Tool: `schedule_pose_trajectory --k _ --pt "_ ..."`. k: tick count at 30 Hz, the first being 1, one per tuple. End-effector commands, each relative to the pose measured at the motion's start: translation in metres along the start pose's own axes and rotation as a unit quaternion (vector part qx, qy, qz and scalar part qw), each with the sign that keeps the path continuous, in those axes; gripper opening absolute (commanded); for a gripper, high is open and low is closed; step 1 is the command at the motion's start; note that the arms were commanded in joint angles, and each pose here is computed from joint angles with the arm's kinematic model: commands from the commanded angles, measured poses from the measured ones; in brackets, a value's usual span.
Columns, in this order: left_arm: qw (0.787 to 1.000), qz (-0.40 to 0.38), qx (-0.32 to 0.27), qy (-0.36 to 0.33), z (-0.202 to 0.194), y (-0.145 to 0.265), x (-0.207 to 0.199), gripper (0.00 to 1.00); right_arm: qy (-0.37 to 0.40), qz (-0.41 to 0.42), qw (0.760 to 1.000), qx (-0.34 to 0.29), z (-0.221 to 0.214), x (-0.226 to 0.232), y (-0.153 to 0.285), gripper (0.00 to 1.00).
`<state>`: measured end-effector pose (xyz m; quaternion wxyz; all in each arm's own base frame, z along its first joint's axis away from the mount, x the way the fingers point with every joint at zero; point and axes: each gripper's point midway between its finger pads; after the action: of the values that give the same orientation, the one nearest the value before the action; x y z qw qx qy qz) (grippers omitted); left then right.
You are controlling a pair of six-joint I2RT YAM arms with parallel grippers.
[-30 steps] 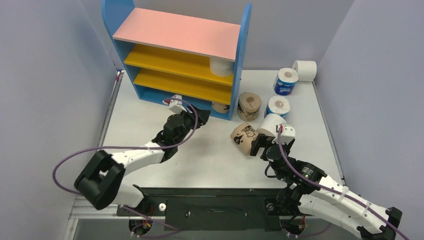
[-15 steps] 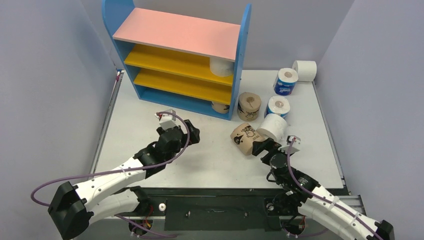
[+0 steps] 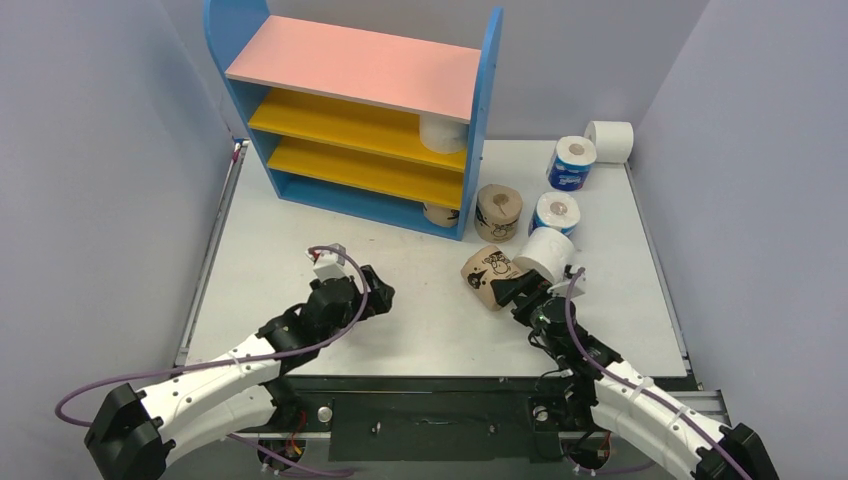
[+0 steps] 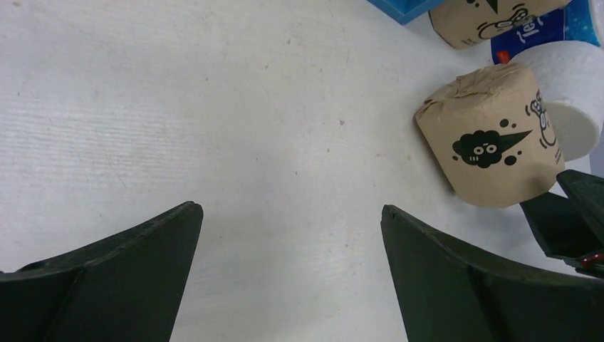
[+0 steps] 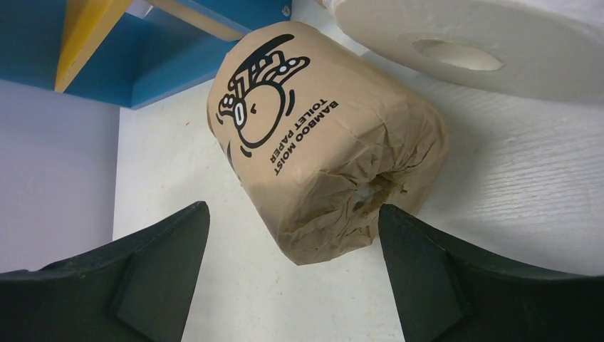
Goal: Place and organize the paper towels onto the shelf
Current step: Adjust the paper towel at the center of the board.
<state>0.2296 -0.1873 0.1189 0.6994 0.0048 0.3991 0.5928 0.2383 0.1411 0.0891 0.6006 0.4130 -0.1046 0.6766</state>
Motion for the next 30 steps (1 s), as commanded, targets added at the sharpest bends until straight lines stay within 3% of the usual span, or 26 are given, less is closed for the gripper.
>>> schedule_pose_trajectory --k 1,30 --pt "0.997 -0.065 -0.007 0.05 0.002 0.004 -0.022 0.96 -0.022 0.042 0.999 -0.011 0.009 0.021 -0.004 0.83" --pt "0.995 -0.065 -0.017 0.071 -0.004 0.004 -0.01 0.98 -0.021 0.08 0.996 -0.014 0.005 0.023 -0.029 0.65"
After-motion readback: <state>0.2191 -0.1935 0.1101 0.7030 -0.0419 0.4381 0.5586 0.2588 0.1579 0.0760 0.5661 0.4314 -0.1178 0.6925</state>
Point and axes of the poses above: each gripper's point midway between its finger pads, its own y axis back along the fingers, its own x axis along the line the jaws close on, z = x × y, and after that the axes turned 4 degrees about y, right-handed
